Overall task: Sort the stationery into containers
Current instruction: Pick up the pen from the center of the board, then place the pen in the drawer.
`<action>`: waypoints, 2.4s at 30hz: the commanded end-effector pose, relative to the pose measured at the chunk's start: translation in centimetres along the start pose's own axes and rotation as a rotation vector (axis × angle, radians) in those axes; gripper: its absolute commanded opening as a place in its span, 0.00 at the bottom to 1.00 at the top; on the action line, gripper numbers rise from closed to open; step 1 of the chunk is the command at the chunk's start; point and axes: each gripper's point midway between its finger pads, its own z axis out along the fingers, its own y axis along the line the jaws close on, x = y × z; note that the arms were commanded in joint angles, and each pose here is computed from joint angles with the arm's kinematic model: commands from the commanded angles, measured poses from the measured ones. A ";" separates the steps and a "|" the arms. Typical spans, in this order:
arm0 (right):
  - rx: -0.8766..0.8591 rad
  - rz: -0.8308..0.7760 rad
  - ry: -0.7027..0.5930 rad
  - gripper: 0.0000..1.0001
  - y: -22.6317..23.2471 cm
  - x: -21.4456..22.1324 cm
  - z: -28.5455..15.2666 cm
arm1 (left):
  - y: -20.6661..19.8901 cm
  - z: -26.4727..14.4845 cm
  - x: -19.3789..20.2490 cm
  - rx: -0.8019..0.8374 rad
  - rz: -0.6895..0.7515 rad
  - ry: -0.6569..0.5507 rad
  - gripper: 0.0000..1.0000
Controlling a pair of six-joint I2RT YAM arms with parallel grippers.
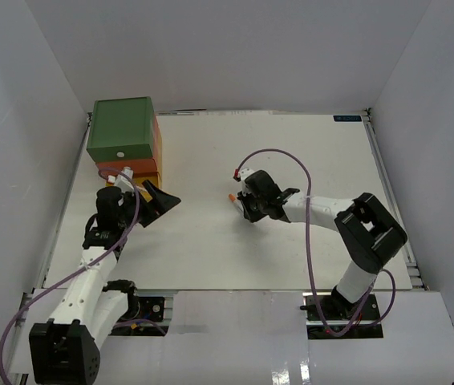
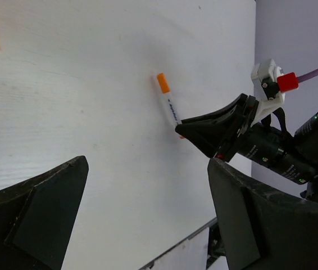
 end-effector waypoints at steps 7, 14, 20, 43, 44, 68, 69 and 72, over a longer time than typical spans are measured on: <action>-0.253 0.040 -0.202 0.13 8.4 -4.0 -5.9 | -6.3 4.2 3.6 0.043 -0.098 0.062 0.98; -0.312 0.034 -0.268 0.14 10.3 -4.9 -7.7 | -8.9 7.3 5.1 0.013 -0.087 0.082 0.95; -0.341 0.044 -0.317 0.15 10.9 -5.5 -8.6 | -10.3 8.9 5.8 0.023 -0.090 0.099 0.86; -0.279 0.056 -0.347 0.65 9.5 -5.1 -8.8 | -9.0 8.9 6.3 -0.022 -0.092 0.075 0.09; -0.243 0.060 -0.354 0.70 8.8 -5.1 -8.7 | -8.3 8.9 5.4 -0.035 -0.110 0.052 0.09; 0.098 -0.005 -0.433 0.90 0.8 -0.5 -11.1 | 8.7 -0.1 -13.8 -0.261 -0.526 -0.517 0.28; 0.097 -0.008 -0.437 0.90 0.8 -0.5 -11.1 | 8.3 0.1 -14.4 -0.251 -0.522 -0.517 0.29; 0.100 -0.015 -0.434 0.90 0.7 -0.1 -11.0 | 8.8 0.9 -15.0 -0.263 -0.534 -0.503 0.38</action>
